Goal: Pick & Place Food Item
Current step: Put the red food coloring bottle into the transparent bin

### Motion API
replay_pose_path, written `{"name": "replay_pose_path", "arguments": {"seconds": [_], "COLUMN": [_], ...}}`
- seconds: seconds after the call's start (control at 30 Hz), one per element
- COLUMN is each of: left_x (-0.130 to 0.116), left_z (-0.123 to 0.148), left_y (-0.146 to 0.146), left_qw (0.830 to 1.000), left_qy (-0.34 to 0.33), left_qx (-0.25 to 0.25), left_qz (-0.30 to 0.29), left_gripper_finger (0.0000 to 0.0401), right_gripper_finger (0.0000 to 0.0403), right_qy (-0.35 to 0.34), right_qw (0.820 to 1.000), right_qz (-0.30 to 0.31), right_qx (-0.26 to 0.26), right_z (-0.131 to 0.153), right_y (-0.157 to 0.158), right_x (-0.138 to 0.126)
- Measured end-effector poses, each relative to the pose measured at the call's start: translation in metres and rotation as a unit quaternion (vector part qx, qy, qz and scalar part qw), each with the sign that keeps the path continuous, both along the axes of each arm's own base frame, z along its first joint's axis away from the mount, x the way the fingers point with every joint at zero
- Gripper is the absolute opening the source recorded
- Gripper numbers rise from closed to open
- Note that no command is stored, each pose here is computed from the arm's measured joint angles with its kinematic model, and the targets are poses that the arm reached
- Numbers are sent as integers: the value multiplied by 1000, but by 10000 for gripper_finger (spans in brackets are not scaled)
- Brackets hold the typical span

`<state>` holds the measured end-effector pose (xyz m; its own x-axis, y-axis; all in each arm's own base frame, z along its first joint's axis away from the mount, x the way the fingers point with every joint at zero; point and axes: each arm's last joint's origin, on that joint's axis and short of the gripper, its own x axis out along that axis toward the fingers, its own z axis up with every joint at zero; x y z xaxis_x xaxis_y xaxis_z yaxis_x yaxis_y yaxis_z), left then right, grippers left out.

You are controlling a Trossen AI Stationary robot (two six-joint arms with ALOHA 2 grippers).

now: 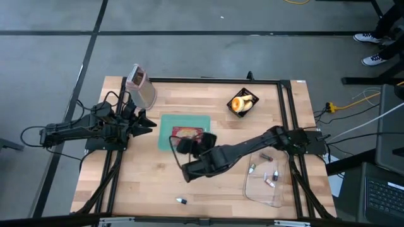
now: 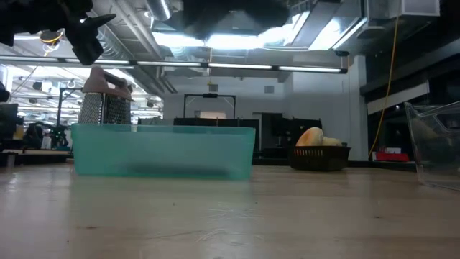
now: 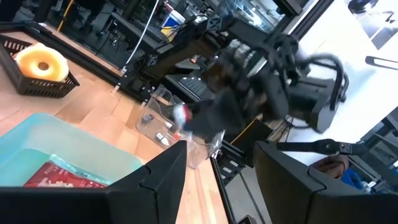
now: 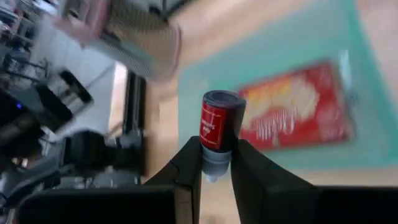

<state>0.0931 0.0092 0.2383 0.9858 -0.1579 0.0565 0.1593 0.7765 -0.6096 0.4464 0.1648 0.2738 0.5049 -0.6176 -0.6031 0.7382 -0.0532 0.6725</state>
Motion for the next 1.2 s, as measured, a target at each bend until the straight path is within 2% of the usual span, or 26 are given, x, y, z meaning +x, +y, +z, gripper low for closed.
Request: {"name": "replay_pose_path", "arguments": {"seconds": [0.2, 0.37, 0.43, 0.5, 0.73, 0.83, 1.0, 1.2], "left_x": [0, 0, 0, 0, 0, 0, 0, 0], "left_z": [0, 1, 1, 1, 1, 1, 1, 1], "left_y": [0, 1, 1, 1, 2, 3, 3, 4], "left_qw": [1000, 1000, 1000, 1000, 999, 999, 998, 997], "left_qy": [-1, -2, -2, -6, -5, -4, -4, -3], "left_qx": [-8, -11, -13, -15, -24, -30, -32, -42], "left_qz": [5, 11, 16, 20, 30, 43, 56, 66], "left_gripper_finger": [182, 182, 182, 182, 182, 182, 182, 182], "right_gripper_finger": [61, 61, 61, 61, 61, 61, 61, 61], "right_qy": [50, 92, 82, 97, 143, 192, 272, 357], "right_qw": [996, 992, 993, 991, 987, 978, 952, 899], "right_qz": [-24, 6, 5, 9, 28, 68, 131, 185], "right_qx": [-67, -84, -84, -93, -72, -34, 49, 174], "right_z": [43, 68, 78, 79, 77, 74, 62, 41], "right_y": [-14, -24, -29, -35, -46, -46, -44, -25], "right_x": [-45, -70, -78, -86, -110, -121, -144, -178]}}
